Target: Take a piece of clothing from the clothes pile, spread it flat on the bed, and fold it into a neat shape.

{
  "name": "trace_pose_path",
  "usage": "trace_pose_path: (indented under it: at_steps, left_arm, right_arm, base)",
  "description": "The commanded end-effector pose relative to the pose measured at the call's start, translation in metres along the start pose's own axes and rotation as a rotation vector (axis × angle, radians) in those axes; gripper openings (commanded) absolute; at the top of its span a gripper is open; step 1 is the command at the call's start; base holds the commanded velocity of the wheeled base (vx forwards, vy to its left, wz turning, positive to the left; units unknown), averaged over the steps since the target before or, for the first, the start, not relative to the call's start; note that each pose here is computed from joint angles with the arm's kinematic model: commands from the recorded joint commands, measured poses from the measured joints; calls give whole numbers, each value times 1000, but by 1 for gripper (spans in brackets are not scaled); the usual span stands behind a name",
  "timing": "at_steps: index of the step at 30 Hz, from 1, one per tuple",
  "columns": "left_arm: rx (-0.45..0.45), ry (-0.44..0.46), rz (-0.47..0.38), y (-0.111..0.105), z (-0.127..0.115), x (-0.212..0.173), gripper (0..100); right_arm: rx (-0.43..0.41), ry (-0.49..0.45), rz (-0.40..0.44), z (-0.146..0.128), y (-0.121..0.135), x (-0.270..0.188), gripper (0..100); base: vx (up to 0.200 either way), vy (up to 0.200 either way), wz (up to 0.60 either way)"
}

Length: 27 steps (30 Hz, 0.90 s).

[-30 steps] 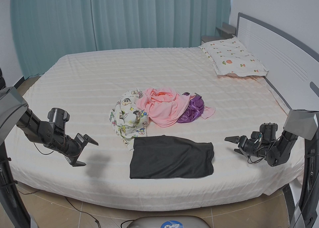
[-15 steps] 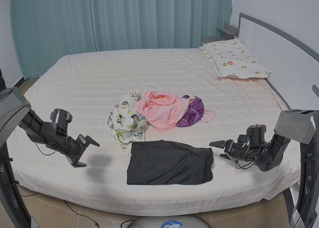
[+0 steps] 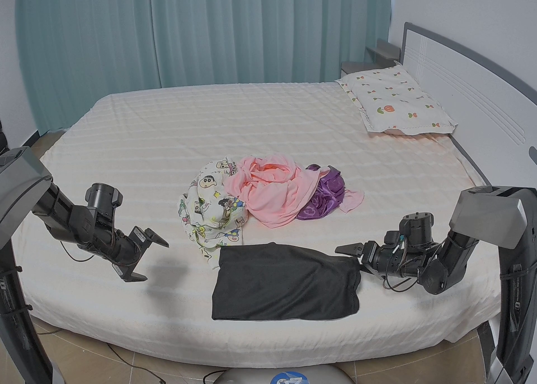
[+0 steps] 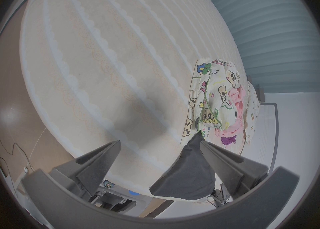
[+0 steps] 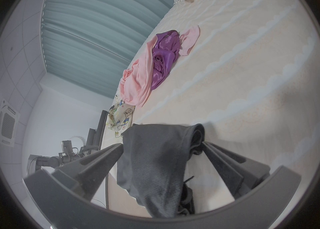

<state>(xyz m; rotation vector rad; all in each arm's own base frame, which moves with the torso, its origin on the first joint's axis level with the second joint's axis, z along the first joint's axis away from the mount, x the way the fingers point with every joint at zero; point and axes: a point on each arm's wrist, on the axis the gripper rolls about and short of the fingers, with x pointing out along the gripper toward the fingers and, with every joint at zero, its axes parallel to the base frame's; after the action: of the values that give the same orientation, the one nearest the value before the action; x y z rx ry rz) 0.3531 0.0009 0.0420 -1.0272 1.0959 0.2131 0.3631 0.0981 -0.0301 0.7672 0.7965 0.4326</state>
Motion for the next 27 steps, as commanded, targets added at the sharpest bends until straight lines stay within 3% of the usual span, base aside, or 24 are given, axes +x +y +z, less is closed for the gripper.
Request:
trace_pose_path:
  at_steps: [1,9,15,21,22,27]
  left_arm:
    - [0,0,0,0,0,0,100]
    - [0,0,0,0,0,0,100]
    - [-1,0,0,0,0,0,100]
    - [2,-1,1,0,0,0,100]
    - [1,0,2,0,0,1,100]
    - [1,0,2,0,0,1,100]
  right_arm:
    - [-1,1,9,-2,2,2,0]
    - [52,-30,18,6,5,0,0]
    - [38,-94,54,16,5,-3,0]
    - [41,-84,28,11,-5,2,0]
    - [40,-85,27,11,-6,2,100]
    - [4,-97,15,14,-11,-1,100]
  base:
    - [0,0,0]
    - [0,0,0]
    - [0,0,0]
    - [0,0,0]
    - [0,0,0]
    - [0,0,0]
